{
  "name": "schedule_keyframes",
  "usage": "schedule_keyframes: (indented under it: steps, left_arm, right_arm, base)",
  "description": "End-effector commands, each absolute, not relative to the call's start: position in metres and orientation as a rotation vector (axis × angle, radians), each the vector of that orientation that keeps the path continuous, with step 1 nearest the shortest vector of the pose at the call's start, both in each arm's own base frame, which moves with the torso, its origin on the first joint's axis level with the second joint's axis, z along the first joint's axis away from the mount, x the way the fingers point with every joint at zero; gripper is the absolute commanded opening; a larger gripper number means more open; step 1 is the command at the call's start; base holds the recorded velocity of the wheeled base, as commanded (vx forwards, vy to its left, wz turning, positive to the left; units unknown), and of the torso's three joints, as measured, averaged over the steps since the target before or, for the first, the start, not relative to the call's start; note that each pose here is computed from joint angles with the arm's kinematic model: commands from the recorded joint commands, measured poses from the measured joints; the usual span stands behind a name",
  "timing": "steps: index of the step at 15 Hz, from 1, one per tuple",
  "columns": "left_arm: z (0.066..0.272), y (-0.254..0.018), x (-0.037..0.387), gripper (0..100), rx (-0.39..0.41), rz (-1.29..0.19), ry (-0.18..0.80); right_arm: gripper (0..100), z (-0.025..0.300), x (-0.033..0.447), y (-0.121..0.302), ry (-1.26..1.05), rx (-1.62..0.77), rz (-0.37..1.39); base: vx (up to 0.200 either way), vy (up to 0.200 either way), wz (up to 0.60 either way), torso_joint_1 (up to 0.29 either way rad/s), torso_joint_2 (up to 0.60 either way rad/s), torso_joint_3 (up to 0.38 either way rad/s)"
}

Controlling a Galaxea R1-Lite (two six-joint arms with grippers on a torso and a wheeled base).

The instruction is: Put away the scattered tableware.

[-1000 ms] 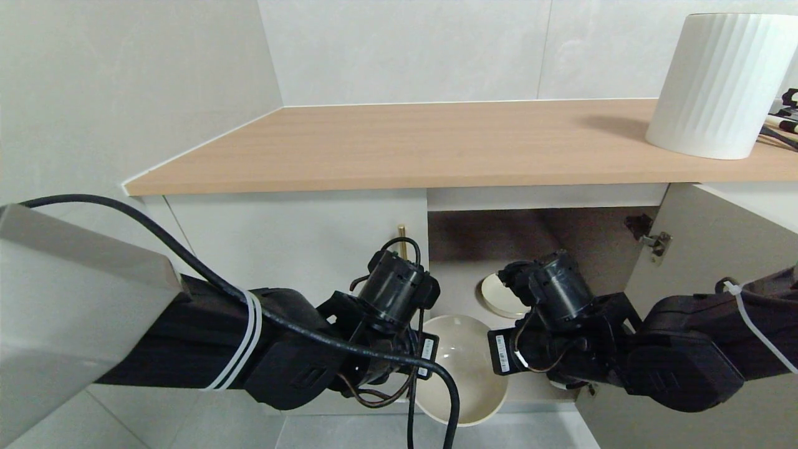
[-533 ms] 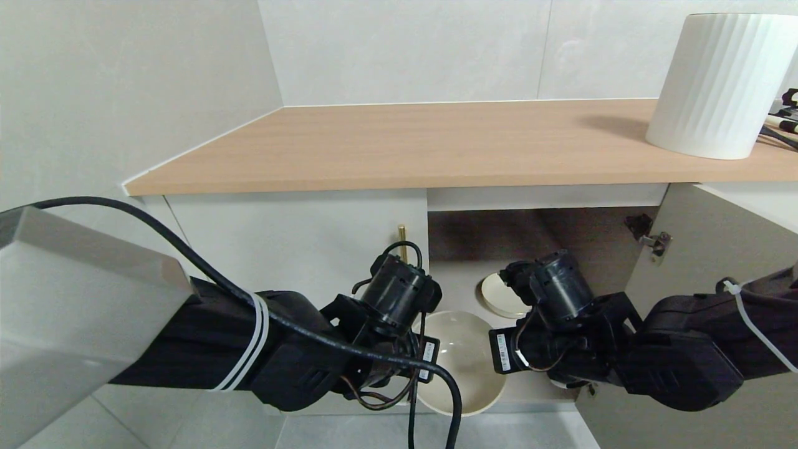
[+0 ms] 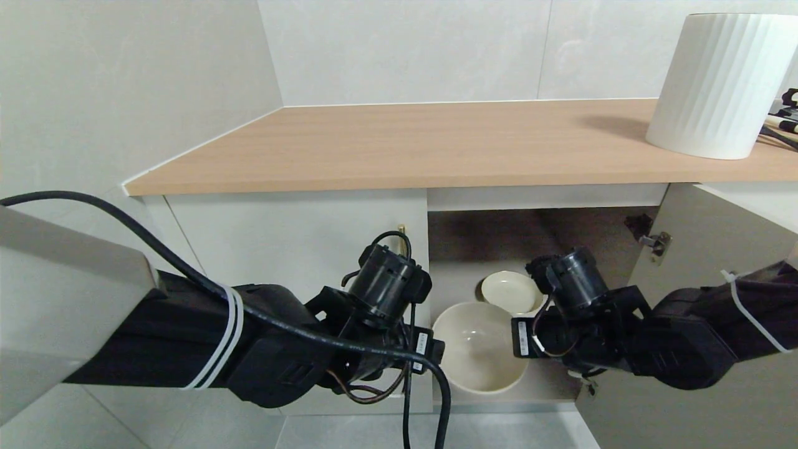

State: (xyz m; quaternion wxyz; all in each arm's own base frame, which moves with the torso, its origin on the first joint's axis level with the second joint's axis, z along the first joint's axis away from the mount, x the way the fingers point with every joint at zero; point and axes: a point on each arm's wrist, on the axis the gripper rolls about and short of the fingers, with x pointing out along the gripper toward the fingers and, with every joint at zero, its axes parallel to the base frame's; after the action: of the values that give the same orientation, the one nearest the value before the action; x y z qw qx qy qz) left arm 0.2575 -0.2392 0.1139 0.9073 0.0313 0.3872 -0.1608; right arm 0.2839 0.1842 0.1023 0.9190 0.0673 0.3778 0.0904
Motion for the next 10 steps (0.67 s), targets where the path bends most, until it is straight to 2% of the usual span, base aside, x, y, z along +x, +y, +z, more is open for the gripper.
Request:
schedule_keyframes:
  steps: [1,6,10]
  left_arm:
    - [0.124,-0.234,0.257,100,0.048,-0.327,0.776]
    - [0.127,-0.230,0.257,100,0.041,-0.317,0.768]
    - [0.127,-0.229,0.256,100,0.042,-0.317,0.769]
  right_arm:
    - [0,0.098,0.317,0.168,0.747,0.195,0.049]
    - [0,0.086,0.354,0.155,0.693,0.288,-0.137]
    - [0,0.085,0.370,0.147,0.665,0.316,-0.172]
  base:
    - [0.000,0.000,0.00,0.000,0.00,0.000]
    - [0.000,0.000,0.00,0.000,0.00,0.000]
    - [0.000,0.000,0.00,0.000,0.00,0.000]
